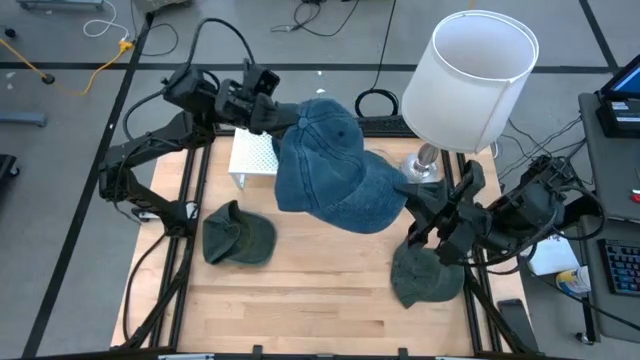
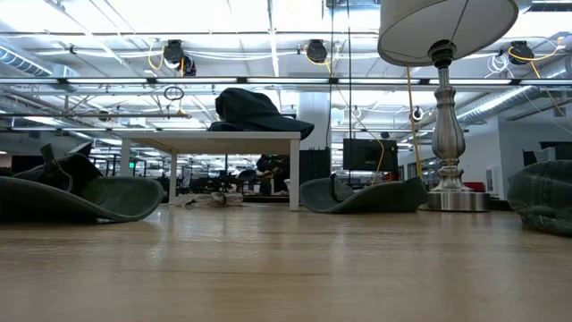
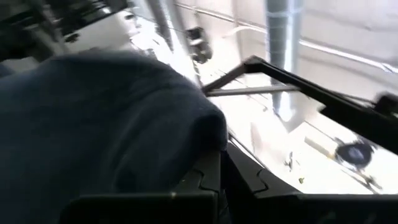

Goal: Pick & Place hat
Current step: Stack the blue cap on the blue cap on the shelf

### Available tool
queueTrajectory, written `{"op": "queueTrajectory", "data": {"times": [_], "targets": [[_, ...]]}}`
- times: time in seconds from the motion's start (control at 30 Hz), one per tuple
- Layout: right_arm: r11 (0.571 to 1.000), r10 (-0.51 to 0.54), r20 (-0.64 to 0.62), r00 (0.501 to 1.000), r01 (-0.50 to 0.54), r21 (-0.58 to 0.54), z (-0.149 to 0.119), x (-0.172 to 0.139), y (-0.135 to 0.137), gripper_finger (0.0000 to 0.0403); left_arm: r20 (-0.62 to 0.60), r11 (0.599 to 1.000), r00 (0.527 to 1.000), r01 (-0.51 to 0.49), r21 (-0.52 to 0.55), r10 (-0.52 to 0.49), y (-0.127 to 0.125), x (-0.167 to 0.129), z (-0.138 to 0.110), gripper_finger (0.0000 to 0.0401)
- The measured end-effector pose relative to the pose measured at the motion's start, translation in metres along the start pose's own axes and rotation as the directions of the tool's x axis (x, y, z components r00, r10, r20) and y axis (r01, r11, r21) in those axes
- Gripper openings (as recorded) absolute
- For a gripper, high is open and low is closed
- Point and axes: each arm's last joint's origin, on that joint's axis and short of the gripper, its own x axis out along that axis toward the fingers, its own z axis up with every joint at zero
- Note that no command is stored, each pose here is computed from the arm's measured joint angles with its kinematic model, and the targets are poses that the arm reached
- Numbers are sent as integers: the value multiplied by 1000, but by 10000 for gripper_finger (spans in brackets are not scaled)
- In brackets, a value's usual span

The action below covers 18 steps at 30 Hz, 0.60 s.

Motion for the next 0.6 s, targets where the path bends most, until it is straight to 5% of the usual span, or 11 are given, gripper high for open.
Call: {"op": "queueTrajectory", "data": {"times": [0.2,0.6], "targets": [[893,45,-78,996,-5,450,-3,-2,9,81,-3,992,996,92,82,-92,-12,-7,7,3],[721,259,-92,962,-129,681,-2,-18,45,134,36,962,977,200,185,-210,-30,-26,22,1]]}}
